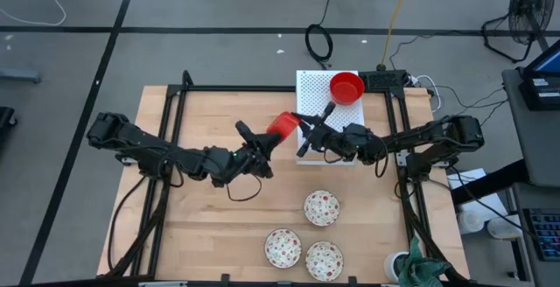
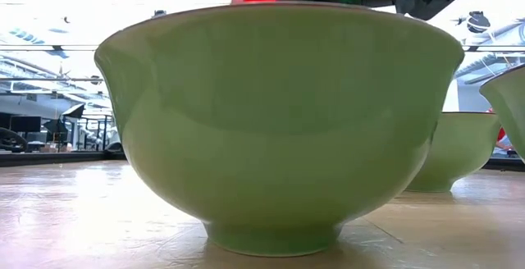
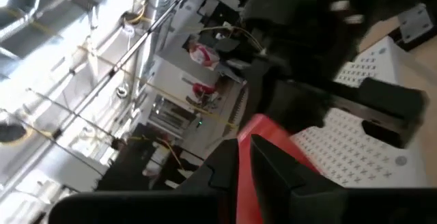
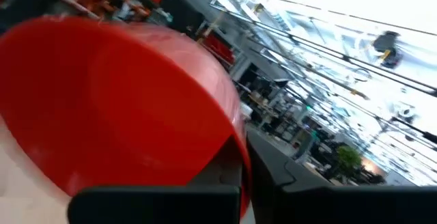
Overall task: Pick & Place Mini bowls
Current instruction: Stack the red bowl on the red bowl on the shelf
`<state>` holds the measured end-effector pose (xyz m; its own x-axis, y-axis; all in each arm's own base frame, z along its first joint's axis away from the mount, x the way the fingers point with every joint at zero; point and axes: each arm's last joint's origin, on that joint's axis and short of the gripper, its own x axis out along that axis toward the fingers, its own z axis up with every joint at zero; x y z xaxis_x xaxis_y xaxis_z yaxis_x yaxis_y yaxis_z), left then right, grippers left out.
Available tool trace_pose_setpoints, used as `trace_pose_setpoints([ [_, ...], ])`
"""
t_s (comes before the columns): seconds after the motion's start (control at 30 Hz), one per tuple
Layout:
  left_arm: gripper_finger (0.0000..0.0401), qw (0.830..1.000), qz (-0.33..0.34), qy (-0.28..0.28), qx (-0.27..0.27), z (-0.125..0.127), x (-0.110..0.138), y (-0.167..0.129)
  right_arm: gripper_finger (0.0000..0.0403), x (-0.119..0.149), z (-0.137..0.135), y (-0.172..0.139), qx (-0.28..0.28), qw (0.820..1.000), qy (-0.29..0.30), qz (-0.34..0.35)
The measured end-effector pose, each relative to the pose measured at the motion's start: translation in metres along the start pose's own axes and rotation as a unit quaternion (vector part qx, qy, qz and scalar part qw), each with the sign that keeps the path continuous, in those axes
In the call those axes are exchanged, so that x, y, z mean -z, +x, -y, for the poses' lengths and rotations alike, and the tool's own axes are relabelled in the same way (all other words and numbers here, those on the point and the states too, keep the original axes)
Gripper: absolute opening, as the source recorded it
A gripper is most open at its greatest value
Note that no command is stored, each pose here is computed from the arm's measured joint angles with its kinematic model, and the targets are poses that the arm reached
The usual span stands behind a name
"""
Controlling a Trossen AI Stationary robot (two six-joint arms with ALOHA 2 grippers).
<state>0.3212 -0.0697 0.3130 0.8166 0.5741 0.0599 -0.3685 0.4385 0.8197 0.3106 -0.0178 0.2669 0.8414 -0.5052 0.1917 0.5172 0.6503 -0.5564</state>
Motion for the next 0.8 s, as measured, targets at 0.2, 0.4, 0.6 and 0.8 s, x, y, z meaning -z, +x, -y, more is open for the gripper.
trace_pose_setpoints([
  [0.2, 0.0047, 0.999, -0.006, -0.049, -0.002, 0.001, -0.001, -0.002, 0.0000, 0.000, -0.001, 0.000, -0.014, 1.000, 0.008, 0.002],
  [0.4, 0.0048, 0.999, -0.004, -0.044, 0.002, 0.004, -0.004, -0.007, 0.0000, 0.002, -0.002, -0.001, -0.023, 1.000, 0.001, -0.008],
  [0.6, 0.0049, 0.994, -0.085, -0.046, -0.052, 0.003, -0.005, -0.016, 0.0000, 0.003, 0.001, -0.002, -0.030, 0.999, 0.000, -0.021],
  [0.8, 0.0049, 0.990, -0.118, -0.062, -0.055, 0.004, -0.002, -0.023, 0.0000, 0.001, 0.019, -0.007, -0.046, 0.997, 0.033, -0.049],
])
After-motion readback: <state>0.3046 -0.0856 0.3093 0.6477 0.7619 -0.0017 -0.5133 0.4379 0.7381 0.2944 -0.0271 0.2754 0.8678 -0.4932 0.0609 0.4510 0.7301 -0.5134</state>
